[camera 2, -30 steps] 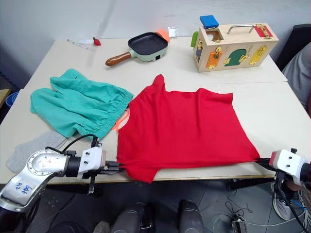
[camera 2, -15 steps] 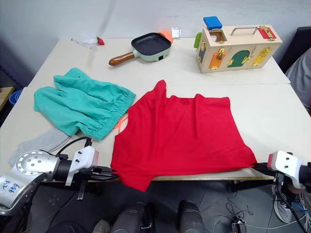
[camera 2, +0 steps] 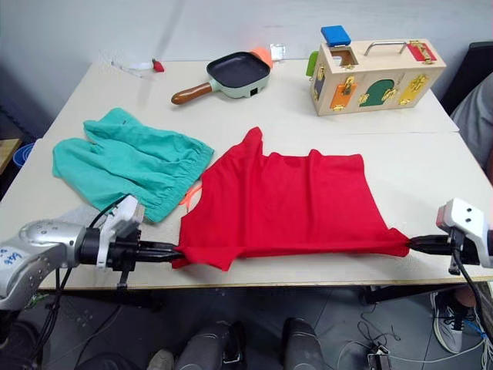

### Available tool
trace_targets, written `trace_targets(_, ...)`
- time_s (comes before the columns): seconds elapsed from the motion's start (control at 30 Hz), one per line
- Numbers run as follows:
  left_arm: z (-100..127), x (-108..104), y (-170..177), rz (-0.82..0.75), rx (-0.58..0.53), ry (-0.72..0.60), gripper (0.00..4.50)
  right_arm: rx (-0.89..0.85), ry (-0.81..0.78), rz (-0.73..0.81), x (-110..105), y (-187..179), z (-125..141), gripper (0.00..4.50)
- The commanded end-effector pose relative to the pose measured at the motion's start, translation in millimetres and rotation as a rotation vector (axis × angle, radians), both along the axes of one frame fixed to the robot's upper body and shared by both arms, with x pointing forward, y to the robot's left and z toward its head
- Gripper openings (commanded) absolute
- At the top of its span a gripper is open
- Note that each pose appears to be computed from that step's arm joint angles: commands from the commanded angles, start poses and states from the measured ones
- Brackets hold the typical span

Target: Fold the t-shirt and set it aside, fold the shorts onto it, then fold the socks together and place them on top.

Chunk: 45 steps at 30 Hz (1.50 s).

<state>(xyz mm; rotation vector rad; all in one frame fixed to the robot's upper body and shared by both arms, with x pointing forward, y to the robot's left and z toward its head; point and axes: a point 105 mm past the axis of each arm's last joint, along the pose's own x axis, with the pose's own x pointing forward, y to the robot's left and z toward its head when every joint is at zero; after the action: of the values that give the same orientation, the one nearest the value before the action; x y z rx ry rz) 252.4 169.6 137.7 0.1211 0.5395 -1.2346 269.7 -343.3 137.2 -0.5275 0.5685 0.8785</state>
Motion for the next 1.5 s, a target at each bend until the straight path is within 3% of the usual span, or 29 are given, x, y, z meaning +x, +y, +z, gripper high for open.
trace_targets(0.03, -10, 12, 5, 0.085, 0.017, 0.045, 0.0, -0.016, 0.004, -0.04, 10, -2, -7, 0.06)
trace_targets(0.3, -12, 23, 8, 0.176, -0.023, 0.082, 0.0, -0.019, -0.068, -0.052, 29, 7, -11, 0.06)
trace_targets(0.4, -9, 31, 11, 0.226, -0.039, 0.026, 0.7, 0.084, -0.141, -0.123, 39, 10, -2, 0.0)
trace_targets(0.5, 4, 41, 16, 0.296, -0.099, -0.076, 1.64, 0.12, -0.192, -0.088, 30, 12, 12, 0.67)
trace_targets(0.67, 32, 41, 22, 0.33, -0.219, -0.299, 3.26, 0.191, -0.381, -0.147, 28, 5, 45, 2.44)
trace_targets(0.73, 42, 27, 16, 0.243, -0.266, -0.362, 3.26, 0.294, -0.405, -0.13, 24, 17, 58, 3.07)
trace_targets(0.83, 30, 1, 5, 0.071, -0.206, -0.37, 3.07, 0.412, -0.333, -0.008, 9, 55, 59, 2.97)
trace_targets(0.93, 7, -17, -6, -0.084, -0.111, -0.372, 2.32, 0.357, -0.284, 0.152, -4, 88, 42, 2.05)
trace_targets(1.13, -16, -24, -30, -0.258, -0.047, -0.427, 0.42, 0.312, -0.297, 0.382, -13, 124, 14, 0.01)
trace_targets(1.17, -22, -26, -35, -0.293, -0.039, -0.422, 0.1, 0.3, -0.296, 0.413, -15, 127, 9, 0.0)
trace_targets(1.33, -39, -18, -56, -0.359, -0.002, -0.417, 0.04, 0.289, -0.269, 0.443, -18, 128, -5, 0.0)
trace_targets(1.5, -41, 6, -70, -0.275, -0.001, -0.473, 0.04, 0.282, -0.273, 0.412, -13, 122, -12, 0.0)
